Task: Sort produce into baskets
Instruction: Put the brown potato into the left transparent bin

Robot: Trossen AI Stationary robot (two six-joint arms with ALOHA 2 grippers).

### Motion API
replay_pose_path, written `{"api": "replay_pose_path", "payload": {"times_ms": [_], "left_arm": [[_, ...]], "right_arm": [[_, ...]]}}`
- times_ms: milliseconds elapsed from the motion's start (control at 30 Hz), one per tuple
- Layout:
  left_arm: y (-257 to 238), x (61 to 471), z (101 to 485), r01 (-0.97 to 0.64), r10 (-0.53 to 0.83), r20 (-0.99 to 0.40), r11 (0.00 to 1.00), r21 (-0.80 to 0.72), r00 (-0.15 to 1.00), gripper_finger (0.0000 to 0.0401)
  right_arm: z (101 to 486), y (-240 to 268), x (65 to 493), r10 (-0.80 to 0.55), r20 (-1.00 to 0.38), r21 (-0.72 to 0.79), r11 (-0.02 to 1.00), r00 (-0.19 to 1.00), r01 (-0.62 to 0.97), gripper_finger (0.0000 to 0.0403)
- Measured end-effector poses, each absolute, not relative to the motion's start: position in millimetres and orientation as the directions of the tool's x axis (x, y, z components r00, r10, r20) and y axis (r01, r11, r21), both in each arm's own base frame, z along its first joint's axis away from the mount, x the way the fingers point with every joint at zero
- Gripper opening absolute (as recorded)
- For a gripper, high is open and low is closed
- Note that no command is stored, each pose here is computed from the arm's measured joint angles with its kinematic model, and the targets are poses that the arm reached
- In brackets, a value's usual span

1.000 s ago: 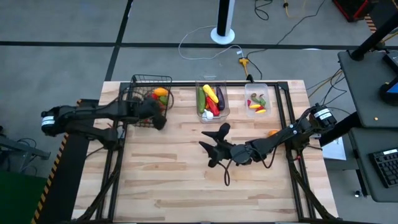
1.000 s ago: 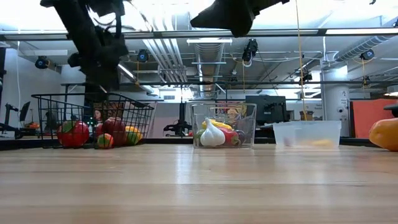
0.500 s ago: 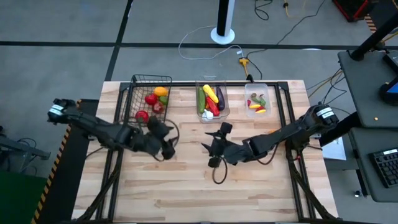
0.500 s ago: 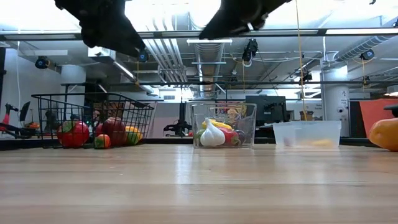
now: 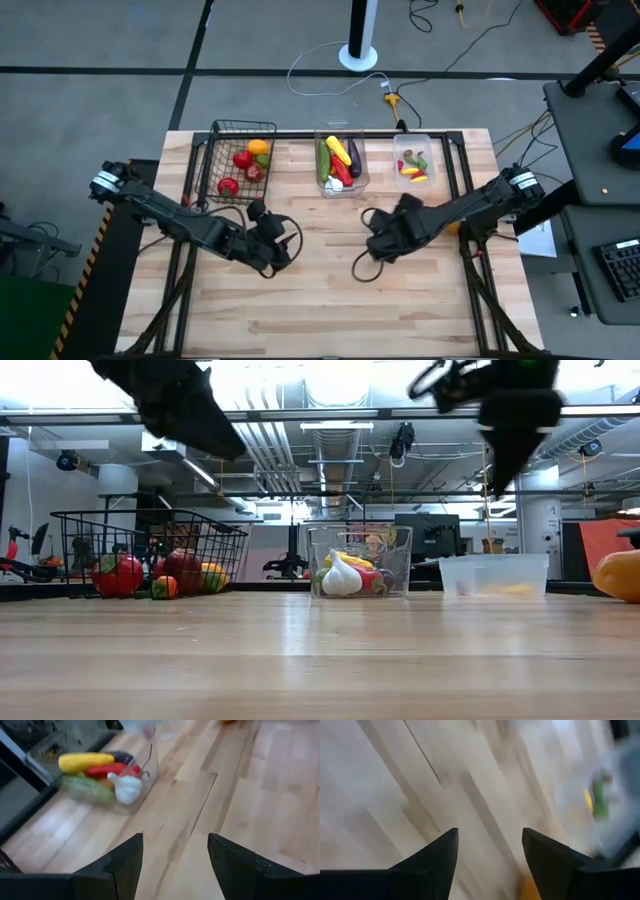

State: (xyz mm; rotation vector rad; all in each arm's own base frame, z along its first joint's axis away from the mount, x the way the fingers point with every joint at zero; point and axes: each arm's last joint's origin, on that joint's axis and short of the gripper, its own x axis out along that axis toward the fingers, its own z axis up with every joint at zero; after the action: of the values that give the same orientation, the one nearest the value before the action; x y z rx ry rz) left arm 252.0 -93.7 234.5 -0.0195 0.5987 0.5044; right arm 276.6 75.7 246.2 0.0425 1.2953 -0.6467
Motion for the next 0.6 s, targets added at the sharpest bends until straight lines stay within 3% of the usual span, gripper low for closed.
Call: {"api": "replay_pose_path", "payload": {"times_ms": [167, 400, 600], "left_arm": [[-96.4, 260.8, 246.8, -0.456, 0.493, -0.495, 0.866, 0.204, 0.716, 0.0205], [-96.4, 263.7, 266.8, -0.46, 0.533, -0.442, 0.846, 0.269, 0.722, 0.0205], [-95.2, 261.8, 268.5, -0.461, 0.547, -0.436, 0.837, 0.296, 0.714, 0.0205]], "right_arm": [[248.8, 63.1, 252.4, -0.338, -0.935, -0.345, 0.789, -0.11, 0.508, 0.0212], [239.9, 42.8, 224.8, -0.186, -0.957, -0.281, 0.777, -0.22, 0.564, 0.0247], [223.5, 24.9, 192.0, -0.14, -0.944, -0.302, 0.732, -0.299, 0.61, 0.0294]]}}
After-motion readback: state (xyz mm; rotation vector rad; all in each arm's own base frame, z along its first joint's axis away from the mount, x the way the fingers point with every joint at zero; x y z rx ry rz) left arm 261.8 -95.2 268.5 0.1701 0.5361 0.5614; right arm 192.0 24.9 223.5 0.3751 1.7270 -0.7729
